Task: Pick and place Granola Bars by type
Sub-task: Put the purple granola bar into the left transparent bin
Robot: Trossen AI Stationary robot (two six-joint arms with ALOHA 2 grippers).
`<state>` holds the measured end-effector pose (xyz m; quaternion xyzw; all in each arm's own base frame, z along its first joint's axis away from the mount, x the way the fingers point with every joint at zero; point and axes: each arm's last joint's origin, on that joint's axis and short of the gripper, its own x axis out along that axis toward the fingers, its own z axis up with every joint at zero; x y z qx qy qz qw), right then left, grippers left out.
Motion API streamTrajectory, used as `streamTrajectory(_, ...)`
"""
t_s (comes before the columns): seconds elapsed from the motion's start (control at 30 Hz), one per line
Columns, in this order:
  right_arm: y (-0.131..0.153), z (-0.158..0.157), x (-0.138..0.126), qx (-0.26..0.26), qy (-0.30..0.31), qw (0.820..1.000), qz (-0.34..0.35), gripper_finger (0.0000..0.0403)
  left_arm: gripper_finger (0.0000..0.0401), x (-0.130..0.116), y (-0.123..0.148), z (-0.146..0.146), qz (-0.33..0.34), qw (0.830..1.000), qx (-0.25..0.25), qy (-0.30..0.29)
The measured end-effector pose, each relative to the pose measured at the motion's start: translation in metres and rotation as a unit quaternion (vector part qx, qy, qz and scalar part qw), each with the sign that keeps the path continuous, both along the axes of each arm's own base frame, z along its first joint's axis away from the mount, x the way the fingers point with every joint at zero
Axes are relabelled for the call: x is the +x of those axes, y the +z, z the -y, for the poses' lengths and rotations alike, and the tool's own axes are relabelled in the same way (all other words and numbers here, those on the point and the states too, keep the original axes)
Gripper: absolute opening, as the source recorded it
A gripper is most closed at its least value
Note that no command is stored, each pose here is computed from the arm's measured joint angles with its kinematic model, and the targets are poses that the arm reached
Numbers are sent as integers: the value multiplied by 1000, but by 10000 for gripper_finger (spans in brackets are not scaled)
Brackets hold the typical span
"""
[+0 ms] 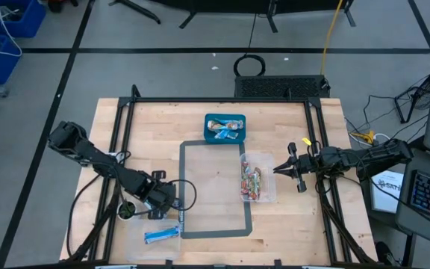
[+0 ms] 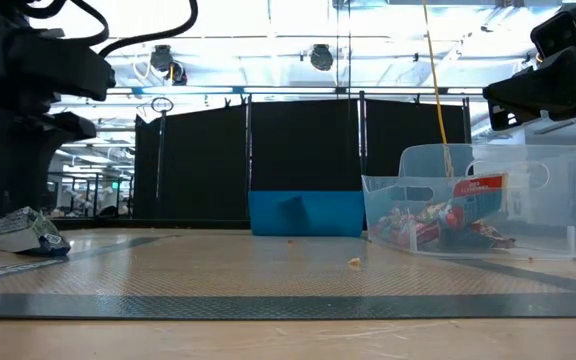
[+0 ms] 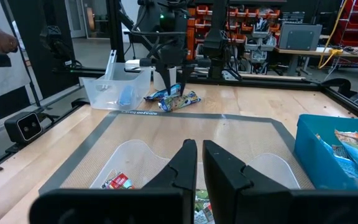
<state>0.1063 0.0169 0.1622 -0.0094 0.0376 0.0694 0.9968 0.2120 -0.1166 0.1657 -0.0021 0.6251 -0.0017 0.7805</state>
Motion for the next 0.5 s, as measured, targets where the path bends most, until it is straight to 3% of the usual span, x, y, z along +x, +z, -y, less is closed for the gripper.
streamTrajectory(0.33, 0, 0, 0, 0, 0, 1000, 0, 20, 152, -5, -14, -3, 9, 1000, -4, -3)
streamTrajectory(0.5, 0, 0, 0, 0, 0, 1000, 0, 20, 152, -5, -16, -3, 15, 999, 3, -33)
